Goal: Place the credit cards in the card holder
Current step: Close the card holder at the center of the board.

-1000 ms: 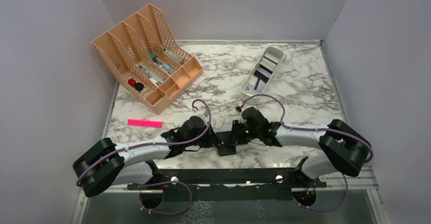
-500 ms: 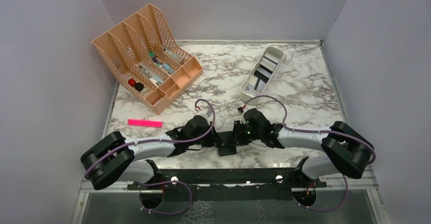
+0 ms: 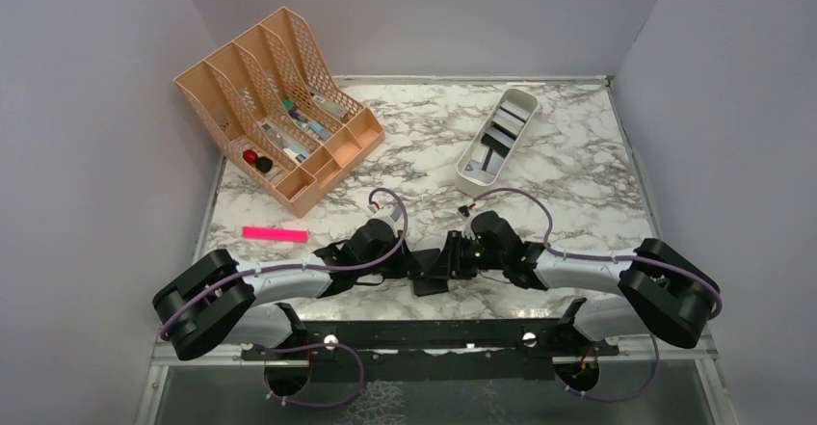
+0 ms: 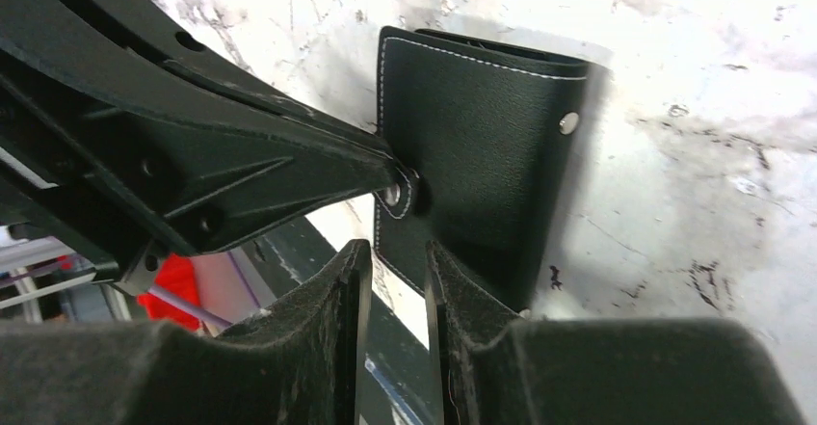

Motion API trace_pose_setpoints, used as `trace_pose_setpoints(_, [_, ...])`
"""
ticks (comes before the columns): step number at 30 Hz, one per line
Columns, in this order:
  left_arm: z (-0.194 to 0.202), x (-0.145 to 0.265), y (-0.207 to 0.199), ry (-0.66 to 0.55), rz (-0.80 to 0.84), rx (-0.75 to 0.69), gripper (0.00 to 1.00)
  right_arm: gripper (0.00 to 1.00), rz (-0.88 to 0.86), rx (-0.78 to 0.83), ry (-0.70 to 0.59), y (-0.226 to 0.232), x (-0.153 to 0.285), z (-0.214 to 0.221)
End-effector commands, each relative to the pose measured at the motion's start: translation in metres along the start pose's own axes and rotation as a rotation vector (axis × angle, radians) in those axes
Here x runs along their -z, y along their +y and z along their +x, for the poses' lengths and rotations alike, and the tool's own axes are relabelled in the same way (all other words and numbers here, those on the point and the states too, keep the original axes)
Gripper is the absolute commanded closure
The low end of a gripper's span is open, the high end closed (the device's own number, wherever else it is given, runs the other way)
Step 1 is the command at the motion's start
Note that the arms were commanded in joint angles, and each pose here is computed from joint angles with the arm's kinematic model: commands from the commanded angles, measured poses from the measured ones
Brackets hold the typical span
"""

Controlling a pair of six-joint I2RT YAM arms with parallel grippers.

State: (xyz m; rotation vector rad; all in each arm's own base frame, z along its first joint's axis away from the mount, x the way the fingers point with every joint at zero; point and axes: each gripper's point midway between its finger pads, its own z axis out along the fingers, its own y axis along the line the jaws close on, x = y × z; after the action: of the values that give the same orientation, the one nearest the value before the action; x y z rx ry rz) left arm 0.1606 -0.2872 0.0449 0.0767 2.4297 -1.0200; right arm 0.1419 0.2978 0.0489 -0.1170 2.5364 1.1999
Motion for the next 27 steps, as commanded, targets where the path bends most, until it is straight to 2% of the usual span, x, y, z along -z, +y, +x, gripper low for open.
trace_pose_setpoints(1, [-0.009,0.001,-0.001,-0.041,-0.005,-0.013,1.0,0.68,-0.083,-0.054,0.002,0.014,-0.004,0.002])
trace_pose_setpoints(11, [-0.01,0.004,0.002,-0.052,-0.015,-0.013,1.0,0.7,-0.047,-0.089,-0.025,0.006,-0.01,-0.002])
trace_pose_setpoints(27, [-0.007,0.0,0.006,-0.048,-0.023,-0.012,1.0,0.73,-0.091,-0.066,-0.025,0.024,-0.016,-0.002])
